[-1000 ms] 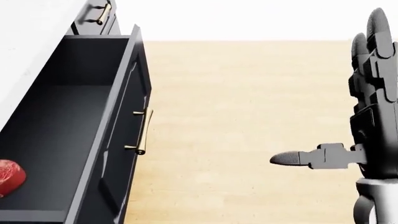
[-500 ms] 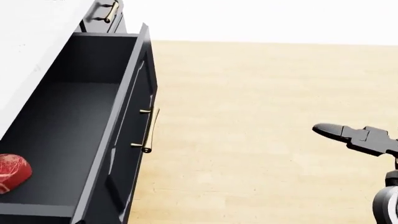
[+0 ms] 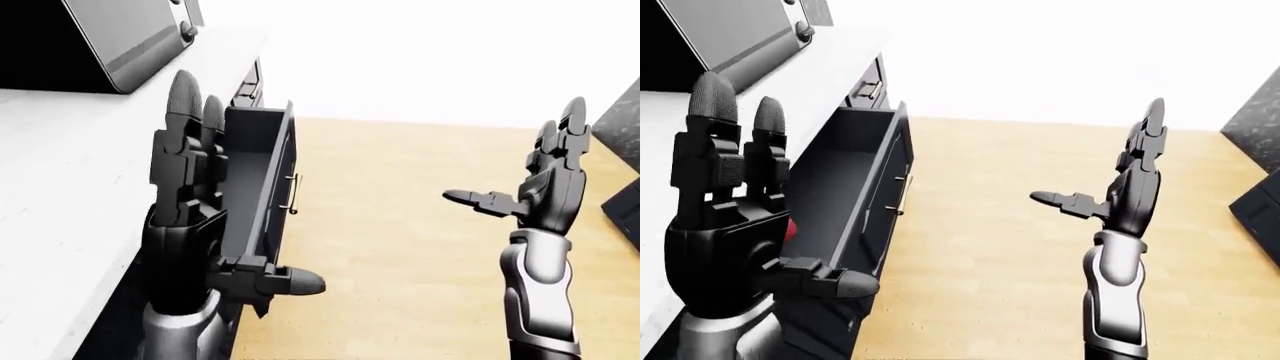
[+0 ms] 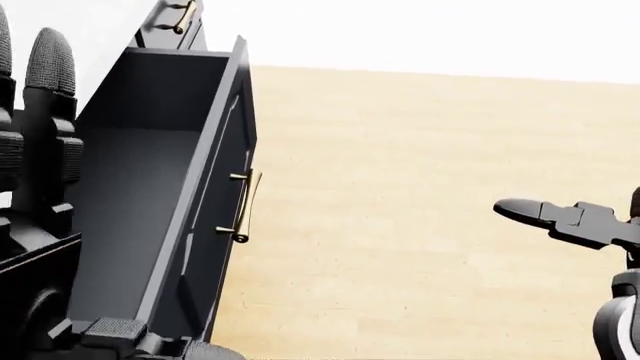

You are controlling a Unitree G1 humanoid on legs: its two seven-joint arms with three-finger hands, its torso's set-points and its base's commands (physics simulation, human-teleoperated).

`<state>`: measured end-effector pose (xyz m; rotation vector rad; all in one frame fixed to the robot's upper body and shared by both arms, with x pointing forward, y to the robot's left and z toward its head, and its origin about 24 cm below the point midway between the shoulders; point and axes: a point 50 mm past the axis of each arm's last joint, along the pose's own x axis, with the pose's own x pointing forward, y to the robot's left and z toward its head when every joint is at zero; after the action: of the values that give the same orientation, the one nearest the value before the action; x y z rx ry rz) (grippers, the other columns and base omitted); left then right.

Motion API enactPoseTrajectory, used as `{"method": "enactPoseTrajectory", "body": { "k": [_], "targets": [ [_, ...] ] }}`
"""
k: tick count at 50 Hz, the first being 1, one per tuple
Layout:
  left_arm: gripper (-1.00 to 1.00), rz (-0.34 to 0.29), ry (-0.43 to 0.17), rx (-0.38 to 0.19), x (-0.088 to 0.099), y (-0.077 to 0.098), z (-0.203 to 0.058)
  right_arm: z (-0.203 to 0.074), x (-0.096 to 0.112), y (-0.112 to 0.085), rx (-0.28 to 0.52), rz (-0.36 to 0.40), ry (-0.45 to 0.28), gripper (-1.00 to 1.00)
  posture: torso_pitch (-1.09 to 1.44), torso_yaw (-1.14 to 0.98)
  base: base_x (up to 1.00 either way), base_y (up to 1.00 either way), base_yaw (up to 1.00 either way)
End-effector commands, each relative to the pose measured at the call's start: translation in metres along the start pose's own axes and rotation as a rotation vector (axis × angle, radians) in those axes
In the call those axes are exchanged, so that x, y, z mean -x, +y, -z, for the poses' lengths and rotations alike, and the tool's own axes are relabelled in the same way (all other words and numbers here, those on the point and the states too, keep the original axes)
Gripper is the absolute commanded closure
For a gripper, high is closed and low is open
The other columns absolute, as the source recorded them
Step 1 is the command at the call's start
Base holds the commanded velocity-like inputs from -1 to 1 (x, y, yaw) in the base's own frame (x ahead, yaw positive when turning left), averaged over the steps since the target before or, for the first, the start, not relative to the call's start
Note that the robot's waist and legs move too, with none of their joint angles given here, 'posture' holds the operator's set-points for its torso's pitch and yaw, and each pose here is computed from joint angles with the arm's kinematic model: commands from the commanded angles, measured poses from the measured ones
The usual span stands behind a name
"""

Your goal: Close the right drawer.

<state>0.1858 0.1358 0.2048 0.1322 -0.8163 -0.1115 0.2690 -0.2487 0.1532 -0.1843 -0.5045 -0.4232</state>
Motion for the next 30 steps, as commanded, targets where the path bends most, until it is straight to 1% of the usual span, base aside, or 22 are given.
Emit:
{"method": "enactPoseTrajectory", "body": {
  "k": [1, 3, 5, 9, 15, 18, 21, 30],
  "targets": [
    [-1.00, -0.006, -0.061, 0.000, -0.001, 0.000, 0.000, -0.016, -0.006, -0.001, -0.008, 0.006, -0.089, -1.00, 0.00, 0.00, 0.00, 0.00, 0.00],
    [-1.00, -0.006, -0.025, -0.001, 0.001, -0.001, 0.020, -0.015, -0.007, 0.001, -0.010, 0.002, -0.088, -1.00, 0.00, 0.00, 0.00, 0.00, 0.00],
    [-1.00, -0.001, -0.012, 0.000, 0.003, -0.003, 0.027, -0.016, -0.006, 0.002, -0.010, -0.003, -0.088, -1.00, 0.00, 0.00, 0.00, 0.00, 0.00],
    [-1.00, 0.011, -0.003, 0.007, 0.001, -0.007, 0.030, -0.015, -0.006, 0.003, -0.012, -0.009, -0.087, -1.00, 0.00, 0.00, 0.00, 0.00, 0.00],
    [-1.00, 0.039, 0.009, 0.019, -0.004, -0.016, 0.044, -0.014, -0.006, 0.005, -0.013, -0.015, -0.084, -1.00, 0.00, 0.00, 0.00, 0.00, 0.00],
    [-1.00, 0.046, 0.020, 0.027, -0.003, -0.018, 0.047, -0.014, -0.006, 0.005, -0.014, -0.015, -0.082, -1.00, 0.00, 0.00, 0.00, 0.00, 0.00],
    [-1.00, 0.058, 0.037, 0.035, -0.002, -0.022, 0.056, -0.013, -0.005, 0.005, -0.015, -0.018, -0.079, -1.00, 0.00, 0.00, 0.00, 0.00, 0.00],
    [-1.00, 0.110, 0.043, 0.059, -0.004, -0.039, 0.061, -0.013, -0.005, 0.006, -0.018, -0.022, -0.077, -1.00, 0.00, 0.00, 0.00, 0.00, 0.00]
  ]
}}
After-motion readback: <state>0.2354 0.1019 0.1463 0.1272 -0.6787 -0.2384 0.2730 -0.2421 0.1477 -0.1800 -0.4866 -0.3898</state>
